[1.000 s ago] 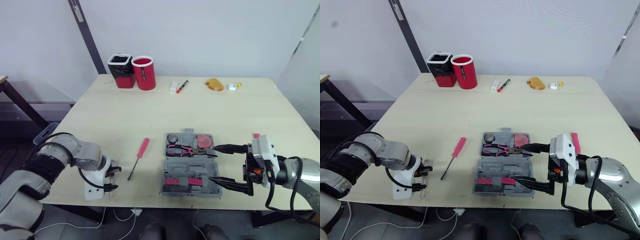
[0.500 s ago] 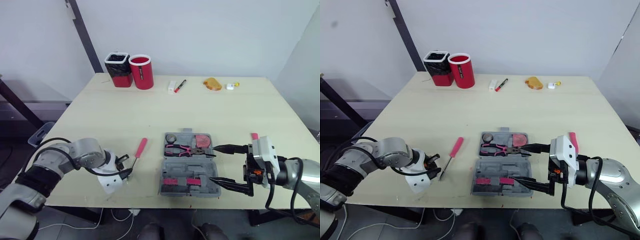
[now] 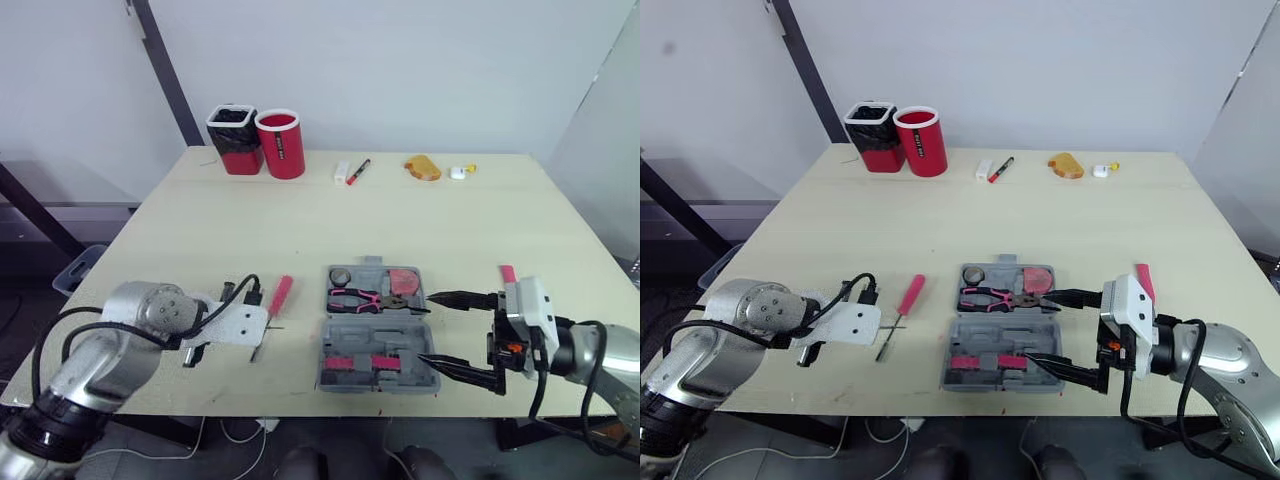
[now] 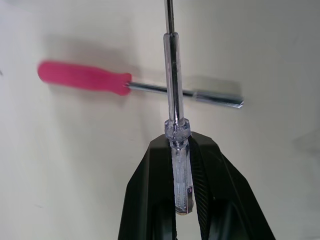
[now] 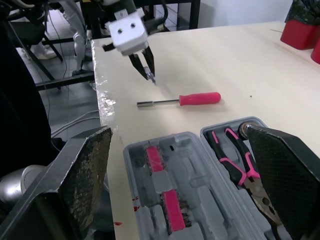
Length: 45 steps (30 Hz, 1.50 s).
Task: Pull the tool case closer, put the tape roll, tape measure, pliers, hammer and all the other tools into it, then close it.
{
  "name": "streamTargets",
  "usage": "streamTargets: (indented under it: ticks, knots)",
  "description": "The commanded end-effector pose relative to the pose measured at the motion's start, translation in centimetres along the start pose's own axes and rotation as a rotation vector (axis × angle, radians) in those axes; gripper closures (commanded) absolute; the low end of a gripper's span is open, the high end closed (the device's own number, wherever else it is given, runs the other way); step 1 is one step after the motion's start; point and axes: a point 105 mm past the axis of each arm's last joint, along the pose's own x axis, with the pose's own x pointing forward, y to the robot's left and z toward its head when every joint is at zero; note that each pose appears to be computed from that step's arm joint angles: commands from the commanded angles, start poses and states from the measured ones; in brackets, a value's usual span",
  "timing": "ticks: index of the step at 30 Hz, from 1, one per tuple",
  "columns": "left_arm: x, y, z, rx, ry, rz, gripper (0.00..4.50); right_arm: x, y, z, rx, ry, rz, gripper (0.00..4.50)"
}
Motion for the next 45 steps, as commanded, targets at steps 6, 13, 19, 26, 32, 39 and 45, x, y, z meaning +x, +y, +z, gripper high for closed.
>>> streamTargets:
  ticks: [6, 13, 19, 26, 32, 39, 45]
  knots:
    - [-1.8, 0.3, -1.5, -0.881, -0.053, 0.038, 4.43, 0.0, 0.0, 0.9, -0.055, -0.039, -0.022, 0.0]
    - [-0.3, 1.8, -3.1, -1.315, -0.161, 0.061, 4.43, 0.1, 0.2, 1.0, -0.06, -0.05, -0.03, 0.0]
    - [1.1, 2.7, -3.0, -1.369, -0.134, 0.069, 4.43, 0.4, 0.4, 0.8, -0.059, -0.053, -0.032, 0.0]
    - [2.1, 2.5, -3.2, -1.32, -0.011, 0.082, 4.43, 0.6, 0.6, 0.7, -0.06, -0.053, -0.035, 0.0]
    - [3.4, 1.9, -4.0, -1.417, 0.017, 0.079, 4.43, 0.5, 0.8, 0.7, -0.057, -0.051, -0.04, 0.0]
    - [4.1, 1.4, -4.8, -1.48, 0.051, 0.109, 2.68, 0.3, 0.9, 0.5, -0.051, -0.047, -0.043, 0.0]
    - [4.0, 1.4, -5.3, -1.52, 0.049, 0.137, 0.21, 0.4, 0.9, 0.7, -0.052, -0.061, -0.03, 0.0]
